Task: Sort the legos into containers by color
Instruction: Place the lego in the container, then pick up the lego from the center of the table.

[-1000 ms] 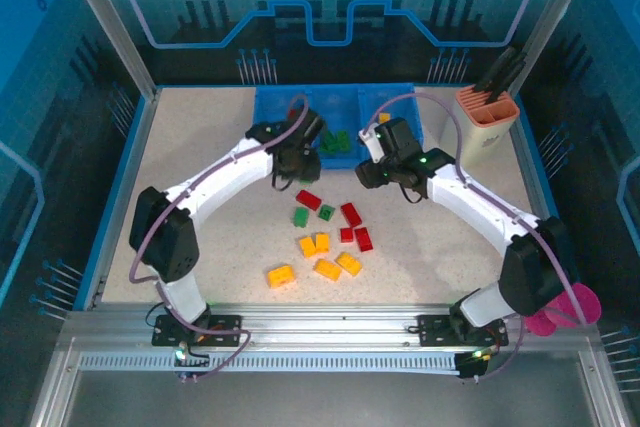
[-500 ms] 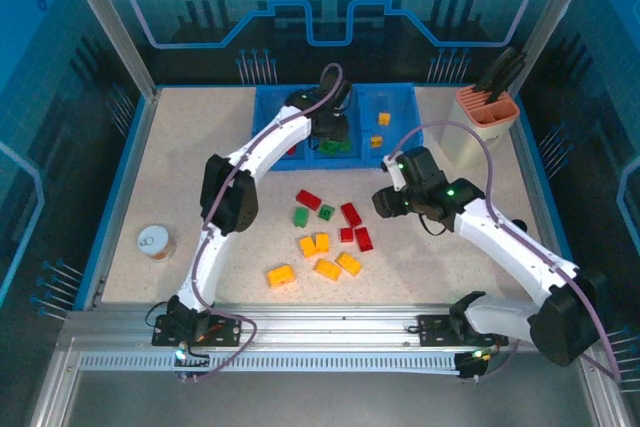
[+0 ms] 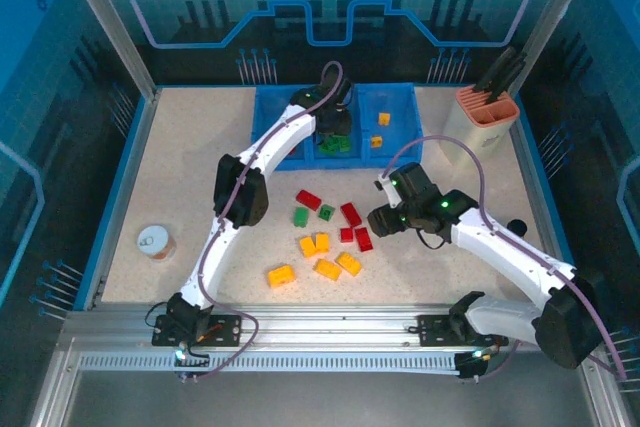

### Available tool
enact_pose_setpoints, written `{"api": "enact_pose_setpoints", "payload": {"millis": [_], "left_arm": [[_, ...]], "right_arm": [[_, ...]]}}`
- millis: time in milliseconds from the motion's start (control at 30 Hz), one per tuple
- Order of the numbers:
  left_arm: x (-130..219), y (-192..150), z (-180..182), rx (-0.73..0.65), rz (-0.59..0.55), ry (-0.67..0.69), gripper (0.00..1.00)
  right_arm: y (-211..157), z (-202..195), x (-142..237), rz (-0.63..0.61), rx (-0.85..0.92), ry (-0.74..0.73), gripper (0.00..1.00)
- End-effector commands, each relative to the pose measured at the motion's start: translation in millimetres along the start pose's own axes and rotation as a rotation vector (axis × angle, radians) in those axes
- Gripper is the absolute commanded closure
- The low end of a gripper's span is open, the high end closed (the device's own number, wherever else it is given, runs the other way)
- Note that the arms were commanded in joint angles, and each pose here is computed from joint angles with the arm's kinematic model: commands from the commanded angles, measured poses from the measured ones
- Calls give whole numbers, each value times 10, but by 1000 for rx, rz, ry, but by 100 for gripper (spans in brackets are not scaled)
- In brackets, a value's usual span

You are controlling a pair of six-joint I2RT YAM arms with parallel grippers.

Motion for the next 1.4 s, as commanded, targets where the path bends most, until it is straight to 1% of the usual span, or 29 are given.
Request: {"api": "enact_pose_setpoints", "payload": {"millis": [0,67,133,267,333,433,533,567,700,833,900,967,1067,1200,1367], "left_arm": [[8,83,-41,33,-19,-51,69],[22,94,-51,32,-22,-58,64],[55,112,-68,33,-27,-70,58],[221,190,-118,33,-60,-100,49],[355,254,-132,35,-83,-117,47],[660,375,-159,61,-111,-184,46],[1105,498,-217,54,-171,-264,45],[1270,528,-229,42,-189,-286,44],[1916,544,-164,-8,-231,-313,41],[2411,412,100,-42,-262,-281,39],[2625,303,319,-25,-279,-268,38],[2768,178,559,9,-280,-251,38],[2959,-44,894,59,-282,-214,37],[3132,-349,1285,127,-282,-159,36],[3290,-628,1606,192,-279,-111,35]], "right_arm": [[73,19,3,-2,28,-4,29],[69,18,-21,7,36,-6,29],[167,28,18,-20,49,-3,29],[268,57,-9,-34,72,13,29],[327,79,-23,-44,88,21,29],[458,133,-37,-72,123,42,29],[584,242,-102,-104,191,101,28],[614,284,-145,-109,227,120,25],[721,379,-340,-89,330,197,21],[843,475,-546,-42,399,256,21],[889,540,-670,-9,446,259,21],[921,588,-792,27,477,264,20],[938,645,-960,91,516,269,20],[902,672,-1156,171,553,255,20],[842,697,-1344,232,578,247,20]]}}
Point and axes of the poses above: each hand's point on the last joint's axis, 136 mm out from that joint toward the fingers, its own x axis back along the fingers, its own z axis along the line the jaws close on, y = z × x, the point moved 9 cm from there along x, back along the fingers, and after that the axes turned 8 degrees about x, right-handed, at the moved point
